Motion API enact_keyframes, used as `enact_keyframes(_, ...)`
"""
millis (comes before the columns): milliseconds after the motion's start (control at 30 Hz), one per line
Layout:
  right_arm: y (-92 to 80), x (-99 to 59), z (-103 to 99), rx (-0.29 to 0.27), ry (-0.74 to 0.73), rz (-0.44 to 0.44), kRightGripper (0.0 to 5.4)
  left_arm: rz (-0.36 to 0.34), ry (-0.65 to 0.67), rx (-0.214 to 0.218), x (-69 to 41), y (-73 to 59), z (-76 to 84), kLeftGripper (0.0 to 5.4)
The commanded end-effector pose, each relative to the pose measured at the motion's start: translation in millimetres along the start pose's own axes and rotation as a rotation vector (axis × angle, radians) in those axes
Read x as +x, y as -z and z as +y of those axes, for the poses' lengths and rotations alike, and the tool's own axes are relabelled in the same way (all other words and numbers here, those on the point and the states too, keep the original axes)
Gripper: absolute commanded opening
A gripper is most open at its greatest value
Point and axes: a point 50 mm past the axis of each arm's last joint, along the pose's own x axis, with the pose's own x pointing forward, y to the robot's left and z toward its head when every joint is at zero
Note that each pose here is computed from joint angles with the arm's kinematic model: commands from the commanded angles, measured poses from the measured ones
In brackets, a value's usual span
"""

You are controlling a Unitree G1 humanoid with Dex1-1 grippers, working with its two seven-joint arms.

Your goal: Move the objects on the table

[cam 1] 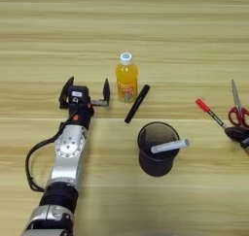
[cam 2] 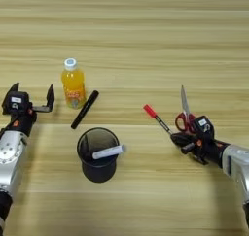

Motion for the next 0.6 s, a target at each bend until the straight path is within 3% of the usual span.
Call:
enact_keyframes(33,12.9,-3.8,-4.6,0.051,0.07,0.05,0.41,-0.003,-0.002,0.002,2.0,-1.0,2.5,5.4)
enact_keyframes(100,12.2,-3.8,-4.8,0.046,0.074,0.049,0.41,-0.003,-0.003,0.002,2.2,-0.8,3.1,5.4)
enact_keyframes(233,8.6,-4.4,-2.7,0.016,0.054,0.041,1.12,-0.002,-0.002,0.002,2.5,-0.6,3.5,5.4)
enact_keyframes(467,-11.4,-7.9,-2.3,-0.035,0.054,-0.015,2.02,-0.001,-0.001,0.003,3.2,-0.3,4.3,5.4)
enact_keyframes(600,-31.2,-11.9,-2.0,-0.083,0.06,-0.075,2.5,-0.001,0.0,0.003,3.3,0.0,4.4,5.4)
